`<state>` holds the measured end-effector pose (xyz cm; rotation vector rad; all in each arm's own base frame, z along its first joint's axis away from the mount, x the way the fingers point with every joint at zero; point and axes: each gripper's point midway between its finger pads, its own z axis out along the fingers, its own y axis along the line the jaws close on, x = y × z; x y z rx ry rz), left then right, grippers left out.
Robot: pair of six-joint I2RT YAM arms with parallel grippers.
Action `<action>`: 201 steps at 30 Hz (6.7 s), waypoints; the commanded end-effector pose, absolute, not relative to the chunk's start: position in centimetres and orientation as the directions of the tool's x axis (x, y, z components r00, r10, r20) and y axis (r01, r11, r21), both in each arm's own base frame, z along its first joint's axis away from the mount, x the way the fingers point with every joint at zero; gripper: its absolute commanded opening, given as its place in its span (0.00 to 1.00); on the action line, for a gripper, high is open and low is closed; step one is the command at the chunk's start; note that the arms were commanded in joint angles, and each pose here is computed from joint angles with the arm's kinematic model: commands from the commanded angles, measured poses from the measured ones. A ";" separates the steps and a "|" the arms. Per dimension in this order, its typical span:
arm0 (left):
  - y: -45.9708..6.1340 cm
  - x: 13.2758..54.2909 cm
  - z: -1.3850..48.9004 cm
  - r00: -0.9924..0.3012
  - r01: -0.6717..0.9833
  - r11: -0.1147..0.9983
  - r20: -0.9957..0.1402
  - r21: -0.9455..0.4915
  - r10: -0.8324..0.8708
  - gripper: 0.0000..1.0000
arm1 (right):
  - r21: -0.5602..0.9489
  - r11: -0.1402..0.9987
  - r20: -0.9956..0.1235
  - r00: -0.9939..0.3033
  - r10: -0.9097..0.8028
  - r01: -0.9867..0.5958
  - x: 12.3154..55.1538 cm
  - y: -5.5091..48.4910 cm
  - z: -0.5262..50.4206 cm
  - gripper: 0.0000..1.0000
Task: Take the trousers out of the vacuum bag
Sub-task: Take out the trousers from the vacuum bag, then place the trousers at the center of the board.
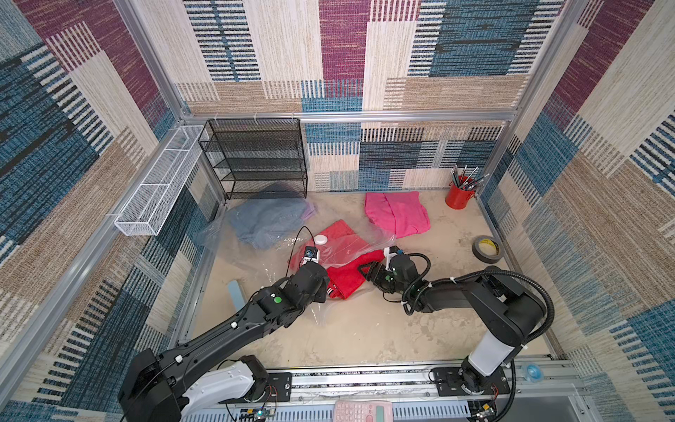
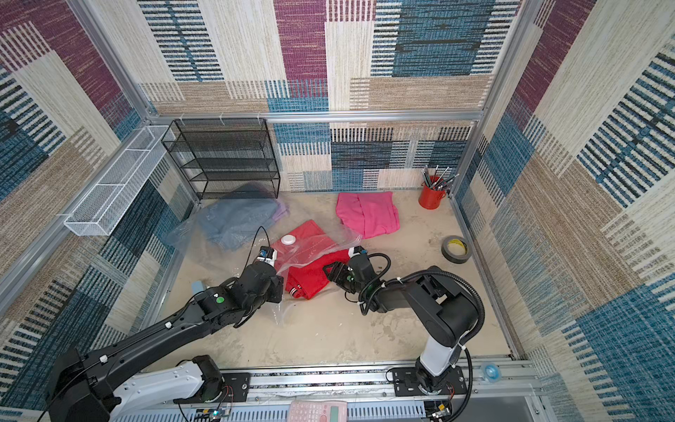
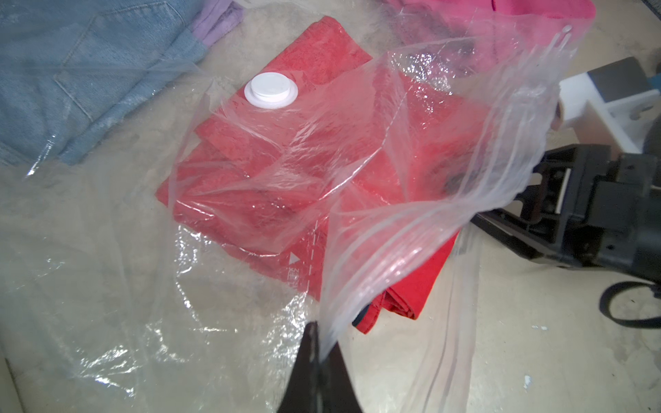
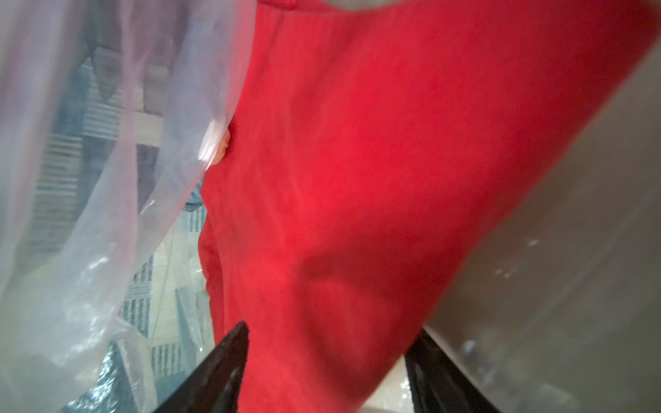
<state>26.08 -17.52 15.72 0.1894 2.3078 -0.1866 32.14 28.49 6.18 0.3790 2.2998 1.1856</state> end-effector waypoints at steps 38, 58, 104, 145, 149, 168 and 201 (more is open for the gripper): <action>-17.7 26.7 15.8 -0.658 0.179 0.980 -0.751 -0.082 0.057 0.00 | 0.832 0.553 -0.298 -0.868 0.398 -0.032 31.7 27.4 7.8 0.00; -18.6 26.4 13.3 -0.696 0.192 0.975 -0.716 -0.109 0.057 0.00 | 0.812 0.583 -0.272 -0.868 0.415 0.024 28.2 21.1 8.7 0.00; -21.6 31.3 10.5 -0.619 0.216 0.976 -0.776 -0.018 0.123 0.00 | 0.236 0.967 -0.232 -0.961 0.149 0.093 26.8 7.1 9.2 0.00; -18.7 34.1 1.9 -0.775 0.160 0.984 -0.609 0.072 0.170 0.00 | -0.164 0.963 -0.259 -0.952 0.165 0.211 33.4 -1.6 10.9 0.00; -17.9 33.9 1.8 -0.783 0.154 0.985 -0.599 0.077 0.170 0.00 | -0.258 0.936 -0.247 -0.953 0.177 0.241 32.9 -3.2 9.5 0.00; -13.6 32.9 5.3 -0.769 0.084 0.990 -0.625 0.111 0.135 0.00 | 0.008 0.978 -0.339 -0.919 0.200 0.210 32.7 -1.3 11.7 0.00; -6.1 36.8 7.3 -0.740 -0.179 0.983 -0.665 0.048 -0.102 0.00 | -0.108 0.958 -0.348 -0.913 0.212 0.264 32.5 -3.5 12.2 0.00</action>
